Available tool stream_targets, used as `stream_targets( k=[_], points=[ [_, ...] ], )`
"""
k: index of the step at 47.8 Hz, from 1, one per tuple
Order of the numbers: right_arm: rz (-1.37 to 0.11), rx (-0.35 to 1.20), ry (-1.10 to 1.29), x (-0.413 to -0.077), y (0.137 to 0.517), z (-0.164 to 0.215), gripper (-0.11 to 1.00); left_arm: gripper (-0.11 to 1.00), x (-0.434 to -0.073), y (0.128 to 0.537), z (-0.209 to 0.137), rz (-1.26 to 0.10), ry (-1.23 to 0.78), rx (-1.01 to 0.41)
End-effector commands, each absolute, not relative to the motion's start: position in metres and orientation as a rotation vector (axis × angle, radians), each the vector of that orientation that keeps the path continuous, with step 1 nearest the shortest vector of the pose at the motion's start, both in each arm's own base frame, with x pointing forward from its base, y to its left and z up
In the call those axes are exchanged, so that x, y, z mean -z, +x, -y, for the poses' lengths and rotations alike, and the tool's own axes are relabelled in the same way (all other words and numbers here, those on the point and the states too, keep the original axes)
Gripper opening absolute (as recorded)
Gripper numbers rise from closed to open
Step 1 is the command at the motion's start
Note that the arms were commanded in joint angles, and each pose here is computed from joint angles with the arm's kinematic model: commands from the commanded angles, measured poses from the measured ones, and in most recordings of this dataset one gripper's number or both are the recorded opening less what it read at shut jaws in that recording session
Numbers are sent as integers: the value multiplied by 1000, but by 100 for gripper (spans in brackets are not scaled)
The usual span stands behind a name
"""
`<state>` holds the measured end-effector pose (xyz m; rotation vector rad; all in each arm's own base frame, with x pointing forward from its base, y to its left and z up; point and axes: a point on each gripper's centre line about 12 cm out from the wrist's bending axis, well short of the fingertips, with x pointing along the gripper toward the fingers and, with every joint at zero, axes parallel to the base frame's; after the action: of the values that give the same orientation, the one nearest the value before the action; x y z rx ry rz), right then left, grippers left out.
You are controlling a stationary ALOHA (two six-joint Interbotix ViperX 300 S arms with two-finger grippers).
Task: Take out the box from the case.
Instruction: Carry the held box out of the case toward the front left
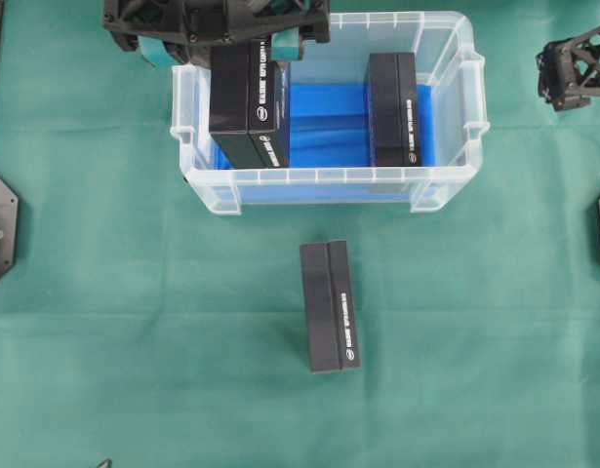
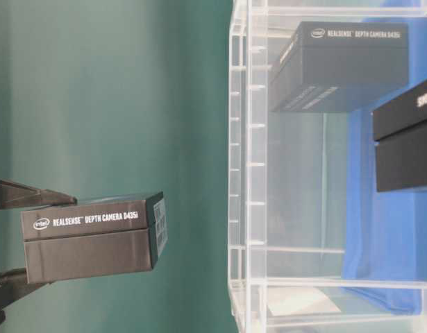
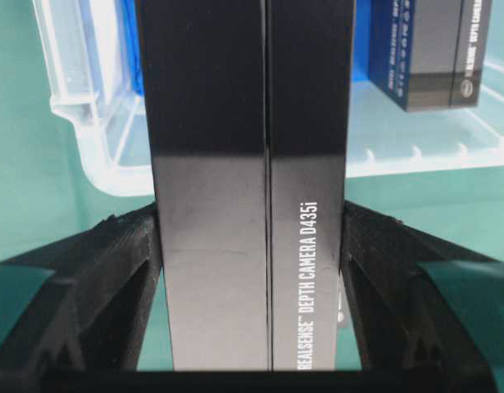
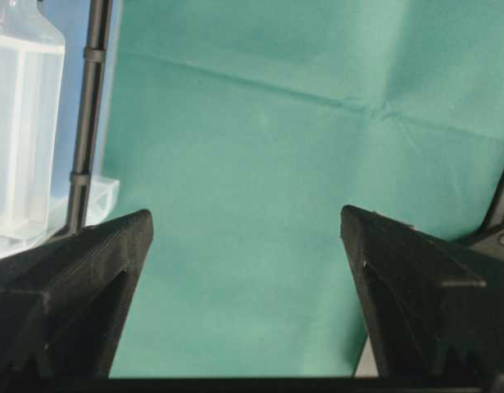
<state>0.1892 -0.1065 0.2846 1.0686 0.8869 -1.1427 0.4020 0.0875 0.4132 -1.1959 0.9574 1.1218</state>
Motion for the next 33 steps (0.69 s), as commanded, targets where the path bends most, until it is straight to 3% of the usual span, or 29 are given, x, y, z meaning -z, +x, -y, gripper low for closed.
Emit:
stream_targets(
  k=[1, 20, 33],
  points=[
    [-867, 1134, 1067, -290, 190, 107, 90, 60, -434, 391, -85, -904, -1208, -1086],
    [-860, 1131, 1068, -291, 186, 105, 90, 60, -434, 392, -81, -905, -1205, -1085],
    [-851, 1127, 1068, -293, 184, 104, 90, 60, -432, 400, -39, -921, -1206, -1059]
  ],
)
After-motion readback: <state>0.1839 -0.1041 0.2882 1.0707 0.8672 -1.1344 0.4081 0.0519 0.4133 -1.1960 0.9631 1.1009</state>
